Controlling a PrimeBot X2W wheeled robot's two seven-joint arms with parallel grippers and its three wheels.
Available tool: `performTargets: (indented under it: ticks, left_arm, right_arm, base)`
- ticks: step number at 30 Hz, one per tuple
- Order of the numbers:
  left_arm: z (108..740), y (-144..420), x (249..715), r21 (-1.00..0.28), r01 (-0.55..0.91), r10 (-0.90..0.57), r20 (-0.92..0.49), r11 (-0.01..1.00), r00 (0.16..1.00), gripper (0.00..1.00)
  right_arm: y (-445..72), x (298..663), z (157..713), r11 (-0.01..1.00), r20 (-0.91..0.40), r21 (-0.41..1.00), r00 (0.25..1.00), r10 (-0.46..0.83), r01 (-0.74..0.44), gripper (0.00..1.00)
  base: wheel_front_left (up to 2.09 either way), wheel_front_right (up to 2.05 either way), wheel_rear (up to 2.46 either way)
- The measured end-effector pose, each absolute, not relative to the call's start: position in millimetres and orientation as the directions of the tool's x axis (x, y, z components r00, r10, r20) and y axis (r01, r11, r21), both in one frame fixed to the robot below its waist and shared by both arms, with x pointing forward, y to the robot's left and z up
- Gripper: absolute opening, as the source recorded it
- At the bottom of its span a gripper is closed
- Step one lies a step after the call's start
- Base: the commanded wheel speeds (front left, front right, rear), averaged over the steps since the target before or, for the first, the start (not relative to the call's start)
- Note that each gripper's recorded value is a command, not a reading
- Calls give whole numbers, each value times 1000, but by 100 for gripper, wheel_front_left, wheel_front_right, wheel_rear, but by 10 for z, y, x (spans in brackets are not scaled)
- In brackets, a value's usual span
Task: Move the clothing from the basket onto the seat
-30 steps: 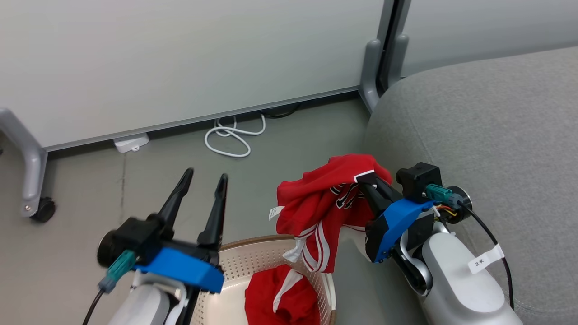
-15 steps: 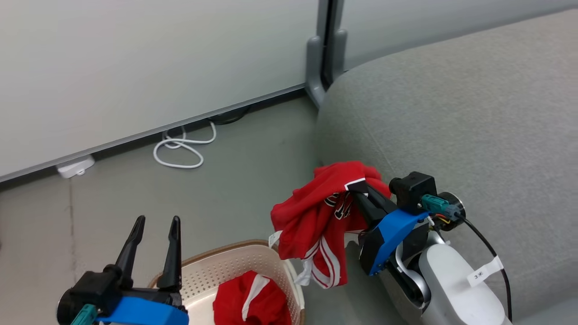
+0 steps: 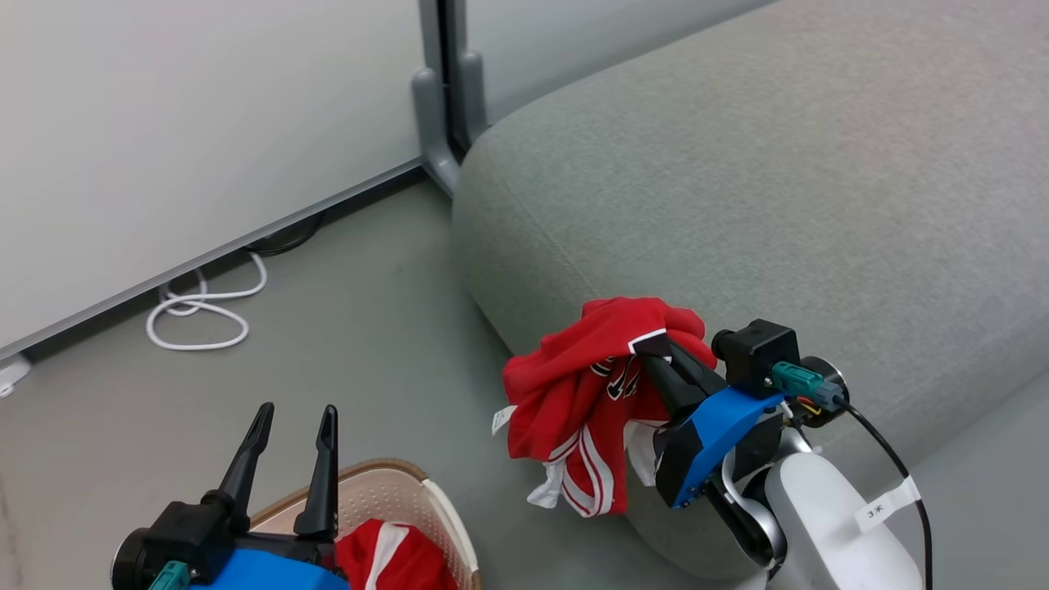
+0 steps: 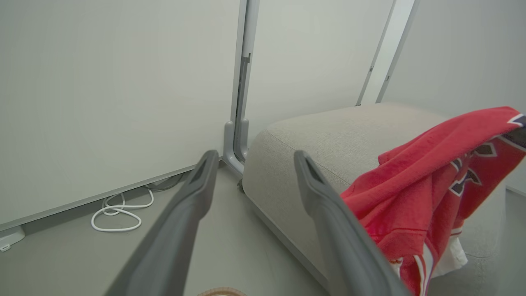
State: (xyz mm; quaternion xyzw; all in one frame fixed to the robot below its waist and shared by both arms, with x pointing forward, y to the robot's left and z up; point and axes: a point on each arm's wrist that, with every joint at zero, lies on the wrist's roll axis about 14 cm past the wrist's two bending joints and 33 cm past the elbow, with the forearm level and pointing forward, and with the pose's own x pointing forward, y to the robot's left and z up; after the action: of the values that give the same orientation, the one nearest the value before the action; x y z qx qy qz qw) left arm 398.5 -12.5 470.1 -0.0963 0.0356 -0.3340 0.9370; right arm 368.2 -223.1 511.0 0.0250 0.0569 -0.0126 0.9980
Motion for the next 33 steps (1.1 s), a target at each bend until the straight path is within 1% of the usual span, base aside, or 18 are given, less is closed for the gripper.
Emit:
performTargets:
  ticks: [7,13,20,24,27,30,33]
  left_arm:
    - [4662,-412,4005,-206,679,-694,0,705,720,100]
    - [4599,-467,4054,-209,689,-706,-10,694,708,100]
    - [4551,-461,4104,-208,690,-708,-18,694,706,100]
    - [4517,-466,4132,-207,693,-711,-20,691,703,100]
    - [4516,-490,4202,-202,702,-717,-7,683,697,100]
    - [4481,-479,4311,-193,707,-720,2,681,694,100]
    - [4446,-480,4443,-192,711,-722,20,676,692,100]
  right_arm:
    - [-2517,3543,5072,992,-126,48,986,-113,120,0]
    - [-2599,3526,5027,987,-133,57,981,-141,150,0]
    - [-2632,3567,5024,986,-132,62,980,-148,157,0]
    - [-2790,3732,5270,983,-75,32,982,-175,178,0]
    - [-2998,3914,5534,978,-29,-37,978,-205,204,0]
    - [-3299,4097,5882,964,38,-93,968,-247,250,0]
    - [-3655,4252,6217,942,99,-116,947,-305,316,0]
  base:
    - [0,0,0]
    - [0,0,0]
    - [0,0,0]
    - [0,0,0]
    - [0,0,0]
    - [0,0,0]
    - [0,0,0]
